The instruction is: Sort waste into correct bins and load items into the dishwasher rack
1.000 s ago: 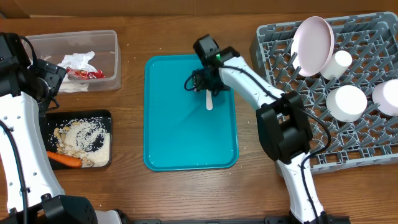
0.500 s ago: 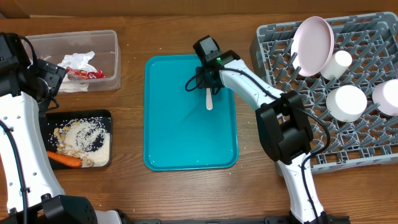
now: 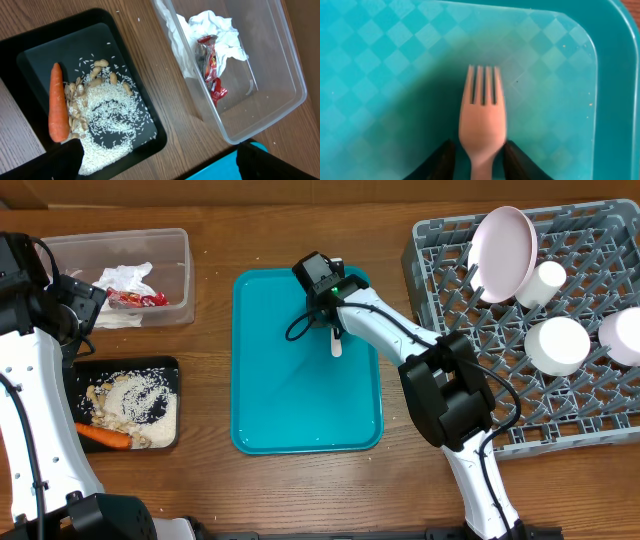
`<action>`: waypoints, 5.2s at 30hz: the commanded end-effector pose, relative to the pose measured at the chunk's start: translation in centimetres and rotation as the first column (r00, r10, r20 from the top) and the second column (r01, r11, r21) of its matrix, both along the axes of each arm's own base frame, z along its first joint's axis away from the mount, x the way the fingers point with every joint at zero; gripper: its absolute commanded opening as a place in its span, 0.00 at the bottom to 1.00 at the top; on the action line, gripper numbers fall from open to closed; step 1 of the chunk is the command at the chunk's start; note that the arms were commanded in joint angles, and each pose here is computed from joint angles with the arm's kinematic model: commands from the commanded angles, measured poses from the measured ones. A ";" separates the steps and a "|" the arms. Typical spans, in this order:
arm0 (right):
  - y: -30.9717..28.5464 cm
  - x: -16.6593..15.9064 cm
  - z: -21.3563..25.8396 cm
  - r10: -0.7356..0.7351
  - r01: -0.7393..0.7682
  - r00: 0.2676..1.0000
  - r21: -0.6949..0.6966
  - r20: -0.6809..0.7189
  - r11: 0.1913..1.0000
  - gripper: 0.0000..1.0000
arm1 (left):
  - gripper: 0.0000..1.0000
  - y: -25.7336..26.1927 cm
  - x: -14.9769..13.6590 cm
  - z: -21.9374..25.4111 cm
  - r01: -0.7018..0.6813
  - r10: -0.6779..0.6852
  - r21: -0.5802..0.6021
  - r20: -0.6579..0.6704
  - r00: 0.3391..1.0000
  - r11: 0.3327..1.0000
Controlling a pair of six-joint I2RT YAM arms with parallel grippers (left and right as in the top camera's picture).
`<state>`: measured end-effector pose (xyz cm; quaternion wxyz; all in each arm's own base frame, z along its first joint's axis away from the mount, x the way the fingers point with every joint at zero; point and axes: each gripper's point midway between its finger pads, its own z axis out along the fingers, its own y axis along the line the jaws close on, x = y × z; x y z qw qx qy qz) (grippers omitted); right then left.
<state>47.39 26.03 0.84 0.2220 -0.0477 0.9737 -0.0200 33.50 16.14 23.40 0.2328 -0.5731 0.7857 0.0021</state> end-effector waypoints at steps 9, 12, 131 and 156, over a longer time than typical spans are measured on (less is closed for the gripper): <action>-1.5 -2.0 -3.1 -0.001 0.003 0.991 0.015 -0.135 1.000 0.64 | 1.00 0.1 0.1 0.2 -0.009 0.009 0.002 0.007 1.000 1.000; -2.1 -2.0 -3.3 -0.013 0.018 0.987 0.034 -0.160 0.999 0.66 | 1.00 0.1 0.1 0.2 -0.010 0.010 0.002 0.007 1.000 1.000; -0.9 -14.5 -2.9 0.012 0.021 0.783 0.046 -0.622 0.999 0.16 | 1.00 0.1 0.1 0.2 -0.010 0.010 0.002 0.007 1.000 1.000; -15.0 -2.4 17.0 0.056 -0.003 0.955 0.179 -0.291 0.984 0.04 | 1.00 0.1 0.1 0.2 -0.009 0.009 0.002 0.007 1.000 1.000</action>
